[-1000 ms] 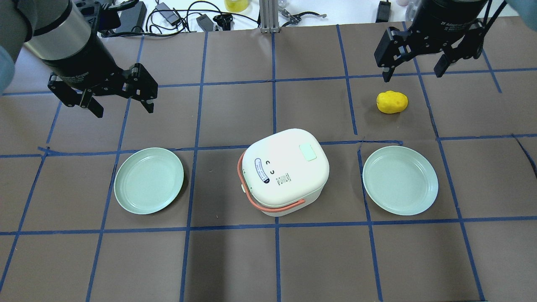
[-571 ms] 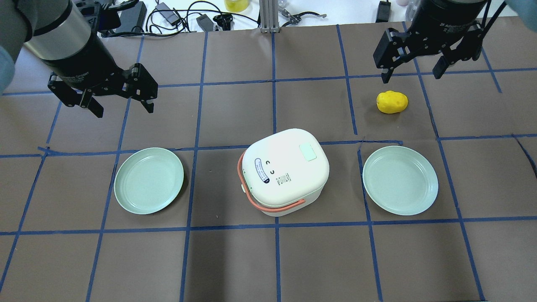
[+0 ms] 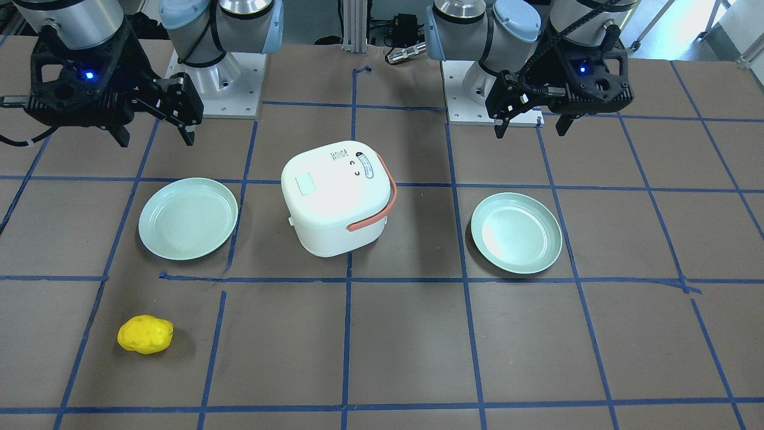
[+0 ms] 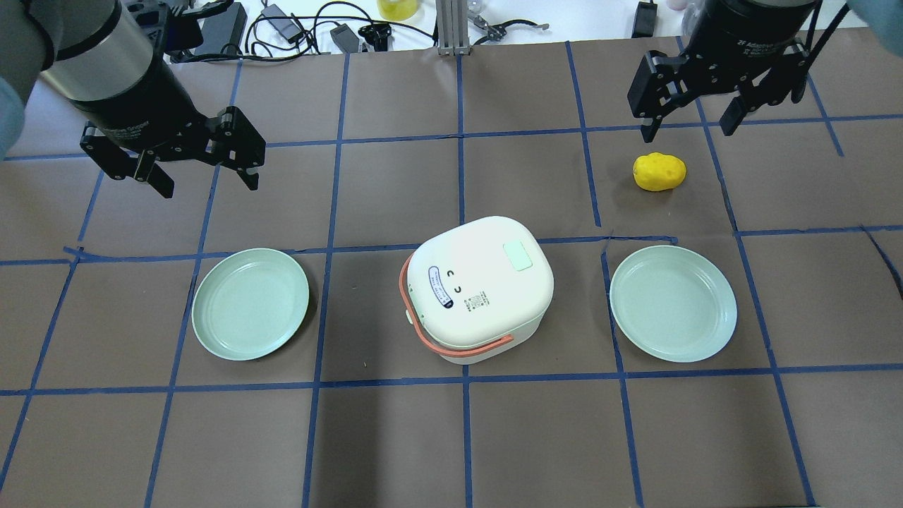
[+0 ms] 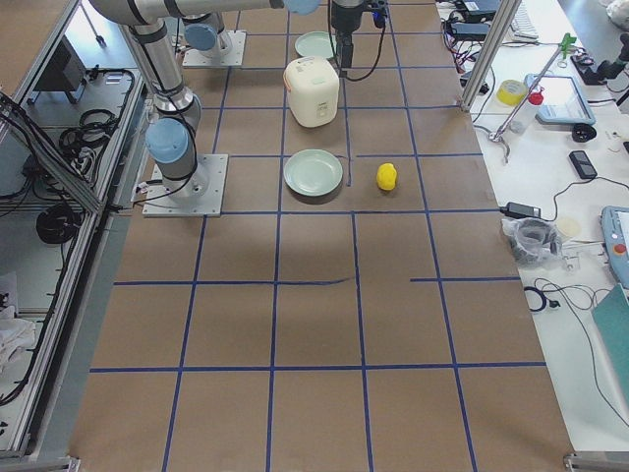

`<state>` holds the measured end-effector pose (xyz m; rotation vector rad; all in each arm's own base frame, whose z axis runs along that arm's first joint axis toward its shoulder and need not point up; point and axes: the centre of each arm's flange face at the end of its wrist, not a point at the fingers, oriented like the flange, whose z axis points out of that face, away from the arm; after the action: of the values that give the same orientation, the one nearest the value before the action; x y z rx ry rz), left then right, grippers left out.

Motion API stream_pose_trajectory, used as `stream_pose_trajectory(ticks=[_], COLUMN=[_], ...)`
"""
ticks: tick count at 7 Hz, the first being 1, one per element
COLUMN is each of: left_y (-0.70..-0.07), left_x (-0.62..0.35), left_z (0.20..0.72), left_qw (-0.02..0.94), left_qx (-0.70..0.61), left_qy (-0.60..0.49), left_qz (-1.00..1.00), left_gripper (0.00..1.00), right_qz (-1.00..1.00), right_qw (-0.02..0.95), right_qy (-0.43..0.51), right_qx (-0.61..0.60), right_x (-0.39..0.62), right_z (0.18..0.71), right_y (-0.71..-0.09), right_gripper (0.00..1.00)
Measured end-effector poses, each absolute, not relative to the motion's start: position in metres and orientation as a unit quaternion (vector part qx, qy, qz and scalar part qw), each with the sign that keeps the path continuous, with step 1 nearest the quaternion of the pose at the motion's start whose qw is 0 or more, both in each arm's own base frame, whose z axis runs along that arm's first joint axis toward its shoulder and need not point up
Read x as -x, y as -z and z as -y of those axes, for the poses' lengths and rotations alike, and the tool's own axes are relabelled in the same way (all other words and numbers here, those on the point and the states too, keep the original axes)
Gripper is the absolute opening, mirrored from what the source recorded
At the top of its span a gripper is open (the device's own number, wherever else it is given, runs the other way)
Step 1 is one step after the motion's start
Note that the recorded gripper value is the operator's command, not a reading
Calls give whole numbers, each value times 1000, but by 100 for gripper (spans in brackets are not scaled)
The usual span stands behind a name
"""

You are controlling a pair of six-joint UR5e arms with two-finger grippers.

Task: Press rice cooker button

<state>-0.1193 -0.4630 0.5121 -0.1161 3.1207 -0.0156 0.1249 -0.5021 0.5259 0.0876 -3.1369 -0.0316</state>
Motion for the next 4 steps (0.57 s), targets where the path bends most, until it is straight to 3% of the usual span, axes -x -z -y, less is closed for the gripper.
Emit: stream_pose_trajectory(ticks=[1,4], left_y=[-512,-512], left_x=[119,119], left_z=[463,463], left_qw=[9,9], left_qx=[37,37], left_qy=[5,5], left_qz=[-999,-999], left_gripper=[100,100], right_qz=[999,999], right_qw=[-5,-31], right_qy=[12,20], right_qx=[-29,-31], right_x=[-126,-135], right_z=[501,498], right_y=[-525,-526], right_gripper=[0,0])
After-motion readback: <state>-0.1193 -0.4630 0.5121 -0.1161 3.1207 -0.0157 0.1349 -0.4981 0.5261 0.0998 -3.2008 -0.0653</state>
